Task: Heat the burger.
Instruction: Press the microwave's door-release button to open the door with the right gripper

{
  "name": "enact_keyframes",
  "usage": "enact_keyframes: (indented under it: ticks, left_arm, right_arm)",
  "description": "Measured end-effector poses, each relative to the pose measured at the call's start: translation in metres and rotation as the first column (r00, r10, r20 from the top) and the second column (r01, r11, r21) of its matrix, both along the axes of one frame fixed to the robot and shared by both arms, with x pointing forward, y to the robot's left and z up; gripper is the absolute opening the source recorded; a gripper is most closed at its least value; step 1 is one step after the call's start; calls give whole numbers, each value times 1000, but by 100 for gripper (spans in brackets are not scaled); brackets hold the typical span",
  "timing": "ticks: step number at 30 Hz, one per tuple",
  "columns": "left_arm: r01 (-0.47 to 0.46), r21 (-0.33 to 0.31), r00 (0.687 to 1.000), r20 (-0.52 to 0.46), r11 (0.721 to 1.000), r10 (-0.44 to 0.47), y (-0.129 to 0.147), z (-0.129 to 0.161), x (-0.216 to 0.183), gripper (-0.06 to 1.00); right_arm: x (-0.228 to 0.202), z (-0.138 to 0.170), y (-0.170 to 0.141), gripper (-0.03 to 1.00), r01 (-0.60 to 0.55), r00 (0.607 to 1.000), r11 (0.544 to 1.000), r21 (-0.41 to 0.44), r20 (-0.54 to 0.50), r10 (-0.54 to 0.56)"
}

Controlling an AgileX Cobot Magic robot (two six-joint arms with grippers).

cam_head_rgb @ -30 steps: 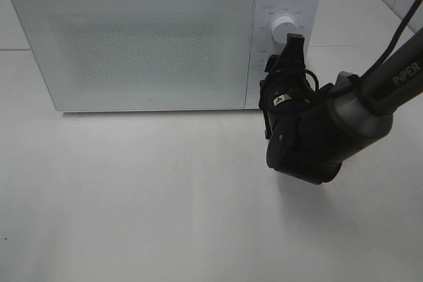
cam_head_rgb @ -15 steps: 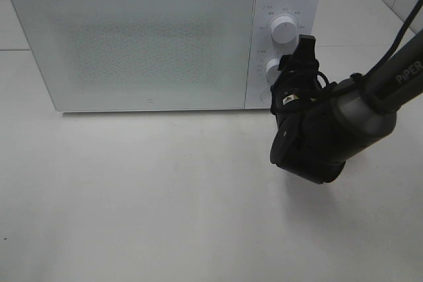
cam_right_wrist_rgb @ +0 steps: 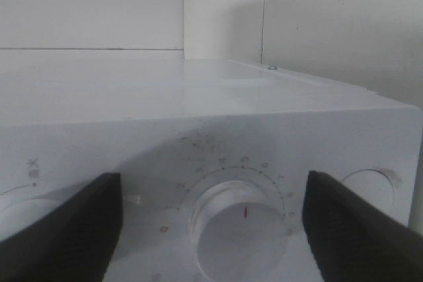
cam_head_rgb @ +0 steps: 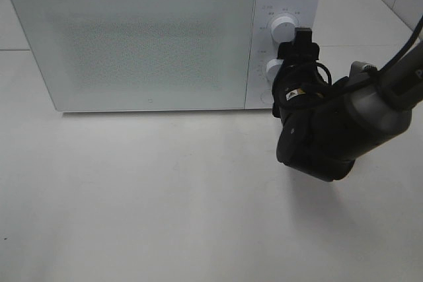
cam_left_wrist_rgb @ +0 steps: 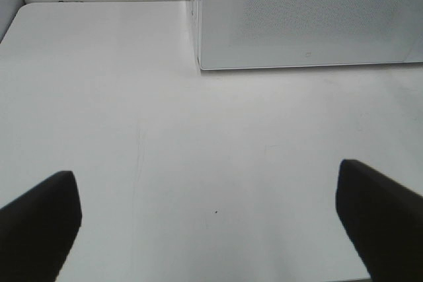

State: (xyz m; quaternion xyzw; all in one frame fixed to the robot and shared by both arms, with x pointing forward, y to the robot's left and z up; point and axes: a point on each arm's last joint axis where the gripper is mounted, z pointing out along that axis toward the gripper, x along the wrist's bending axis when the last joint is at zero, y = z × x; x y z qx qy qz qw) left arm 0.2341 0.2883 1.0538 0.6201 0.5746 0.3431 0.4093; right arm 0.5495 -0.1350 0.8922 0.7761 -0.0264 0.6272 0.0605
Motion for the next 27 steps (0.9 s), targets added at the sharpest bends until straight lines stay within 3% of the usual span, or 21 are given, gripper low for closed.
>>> enact_keyframes:
  ticks: [9, 16, 17, 18, 20, 21, 22, 23, 24, 26, 27]
  left_arm:
    - [0, 0, 1000, 0, 1000, 0, 0, 0, 0, 99]
    - [0, 0, 1000, 0, 1000, 0, 0, 0, 0, 99]
    - [0, 0, 1000, 0, 1000, 0, 0, 0, 0, 99]
    - [0, 0, 1000, 0, 1000, 0, 0, 0, 0, 99]
    - [0, 0, 1000, 0, 1000, 0, 0, 0, 0, 99]
    - [0, 0, 1000, 0, 1000, 0, 0, 0, 0, 99]
    - [0, 0, 1000, 0, 1000, 0, 0, 0, 0, 99]
    - [0, 0, 1000, 0, 1000, 0, 0, 0, 0, 99]
    - [0, 0, 1000, 0, 1000, 0, 0, 0, 0, 99]
    - [0, 0, 1000, 0, 1000, 0, 0, 0, 0, 99]
    - [0, 0, 1000, 0, 1000, 0, 0, 0, 0, 99]
  right_arm:
    - [-26, -1, -11, 74, -106, 988, 994, -38, -117, 101]
    - [-55, 10, -23, 74, -282, 945, 945, -168, -217, 243]
    - [-60, 17, -26, 74, -352, 922, 906, -234, -251, 294]
    - [-60, 17, -26, 74, -352, 922, 906, -234, -251, 294]
    - [-64, 24, -28, 74, -432, 891, 850, -300, -290, 350]
    - [-66, 31, -31, 74, -523, 845, 770, -366, -342, 411]
    - [-66, 31, -31, 74, -523, 845, 770, -366, -342, 411]
    - [-67, 35, -33, 74, -562, 822, 724, -400, -368, 435]
    - [-67, 35, -33, 74, -562, 822, 724, -400, -368, 435]
    - [-71, 48, -46, 74, -680, 733, 537, -499, -477, 485]
    - [-71, 48, -46, 74, -680, 733, 537, -499, -477, 485]
